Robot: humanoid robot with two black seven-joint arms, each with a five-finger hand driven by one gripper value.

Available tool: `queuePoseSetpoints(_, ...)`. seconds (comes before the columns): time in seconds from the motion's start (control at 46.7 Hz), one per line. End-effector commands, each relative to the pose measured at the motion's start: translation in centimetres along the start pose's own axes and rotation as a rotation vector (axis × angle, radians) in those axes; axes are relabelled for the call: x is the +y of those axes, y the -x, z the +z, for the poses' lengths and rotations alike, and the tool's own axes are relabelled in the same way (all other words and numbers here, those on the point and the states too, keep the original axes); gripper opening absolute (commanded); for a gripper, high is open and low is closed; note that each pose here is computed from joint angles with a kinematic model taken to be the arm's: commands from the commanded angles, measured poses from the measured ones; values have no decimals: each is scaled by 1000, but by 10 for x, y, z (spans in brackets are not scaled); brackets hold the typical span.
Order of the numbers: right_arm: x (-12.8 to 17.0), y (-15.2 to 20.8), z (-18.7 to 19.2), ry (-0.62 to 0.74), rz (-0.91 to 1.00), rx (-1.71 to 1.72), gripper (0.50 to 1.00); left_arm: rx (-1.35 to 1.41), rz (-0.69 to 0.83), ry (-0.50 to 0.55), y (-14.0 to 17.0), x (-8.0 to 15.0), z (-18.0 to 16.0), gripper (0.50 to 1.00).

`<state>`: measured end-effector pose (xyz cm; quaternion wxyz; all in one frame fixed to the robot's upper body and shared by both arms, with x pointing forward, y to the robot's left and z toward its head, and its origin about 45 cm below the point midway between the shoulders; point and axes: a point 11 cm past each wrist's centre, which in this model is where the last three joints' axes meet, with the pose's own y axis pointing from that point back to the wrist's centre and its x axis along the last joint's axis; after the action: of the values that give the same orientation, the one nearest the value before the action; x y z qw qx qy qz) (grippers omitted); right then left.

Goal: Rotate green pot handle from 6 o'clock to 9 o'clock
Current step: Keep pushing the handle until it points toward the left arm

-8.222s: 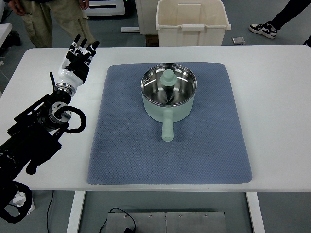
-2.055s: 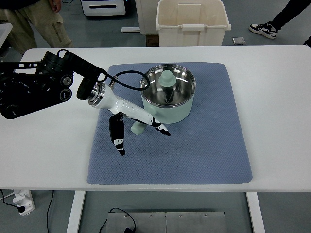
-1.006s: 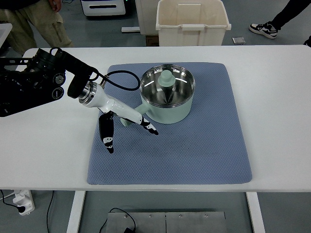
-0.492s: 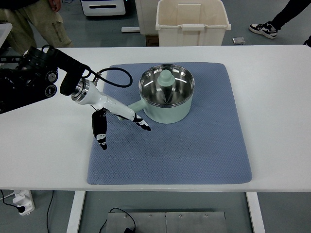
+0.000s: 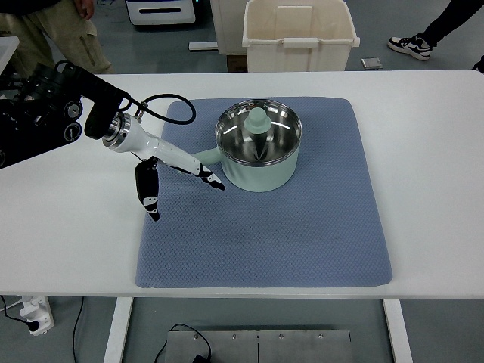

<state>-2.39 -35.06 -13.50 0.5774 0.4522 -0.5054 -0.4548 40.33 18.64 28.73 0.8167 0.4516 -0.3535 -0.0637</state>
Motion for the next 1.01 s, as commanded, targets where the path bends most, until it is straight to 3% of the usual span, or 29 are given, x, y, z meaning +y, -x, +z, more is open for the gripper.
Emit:
queuePoseSetpoints(0.0, 0, 0, 1, 1, -1, 0, 1000, 4, 4, -5, -1, 1, -2, 1000)
queuePoseSetpoints(0.985, 0, 0, 0, 0, 0, 0, 1000, 22, 4, -64, -1, 0, -19, 1000)
